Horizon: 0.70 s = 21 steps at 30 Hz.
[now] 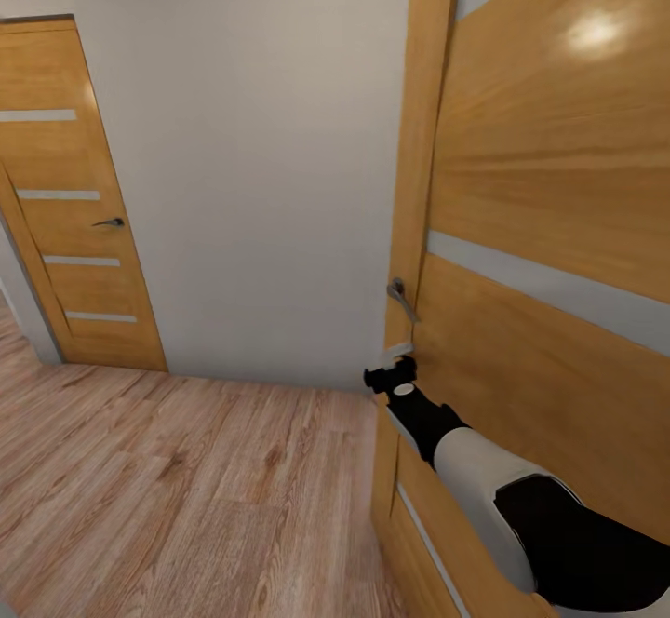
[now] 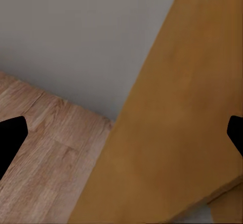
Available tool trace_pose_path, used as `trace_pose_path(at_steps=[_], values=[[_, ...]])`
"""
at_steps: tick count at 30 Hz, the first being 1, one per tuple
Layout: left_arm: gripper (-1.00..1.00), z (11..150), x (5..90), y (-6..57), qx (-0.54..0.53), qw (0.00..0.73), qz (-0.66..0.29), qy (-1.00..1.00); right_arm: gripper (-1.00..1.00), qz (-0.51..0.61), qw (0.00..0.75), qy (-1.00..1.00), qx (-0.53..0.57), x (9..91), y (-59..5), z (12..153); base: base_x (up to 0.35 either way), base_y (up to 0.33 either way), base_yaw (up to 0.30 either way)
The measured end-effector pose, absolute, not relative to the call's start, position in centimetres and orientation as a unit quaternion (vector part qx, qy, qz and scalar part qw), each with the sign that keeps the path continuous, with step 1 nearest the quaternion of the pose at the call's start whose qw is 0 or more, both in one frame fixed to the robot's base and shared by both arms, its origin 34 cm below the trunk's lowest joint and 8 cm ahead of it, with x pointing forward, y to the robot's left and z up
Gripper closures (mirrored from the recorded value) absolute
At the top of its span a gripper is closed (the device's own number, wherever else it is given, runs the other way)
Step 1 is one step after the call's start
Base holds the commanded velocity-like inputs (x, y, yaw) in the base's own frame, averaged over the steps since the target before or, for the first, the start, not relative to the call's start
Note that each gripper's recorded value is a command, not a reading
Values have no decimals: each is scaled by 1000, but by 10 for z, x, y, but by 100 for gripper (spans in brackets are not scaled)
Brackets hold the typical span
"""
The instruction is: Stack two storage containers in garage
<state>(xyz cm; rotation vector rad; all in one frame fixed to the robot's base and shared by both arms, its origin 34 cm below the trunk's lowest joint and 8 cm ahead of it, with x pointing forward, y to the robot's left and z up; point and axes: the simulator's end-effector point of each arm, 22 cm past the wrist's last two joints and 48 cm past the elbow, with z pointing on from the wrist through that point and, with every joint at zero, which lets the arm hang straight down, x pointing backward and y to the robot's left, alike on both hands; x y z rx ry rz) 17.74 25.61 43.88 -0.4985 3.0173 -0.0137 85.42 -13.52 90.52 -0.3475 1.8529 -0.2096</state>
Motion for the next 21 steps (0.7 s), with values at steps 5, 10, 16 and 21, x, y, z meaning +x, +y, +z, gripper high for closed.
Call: trace_pose_path(at_steps=[5,10,16,21], values=[[-100,439,177,256,-163,42,-5,986,-100,-119,577,797,-132,859,-184,902,0,0,0],[-100,439,177,256,-163,42,-5,986,-100,-141,573,798,-124,861,-224,901,0,0,0],[-100,439,177,256,-163,42,-4,986,-100,-177,569,796,-105,861,-280,902,0,0,0],[-100,439,177,256,-163,42,-4,986,-100,-191,568,795,-98,861,-303,904,0,0,0]])
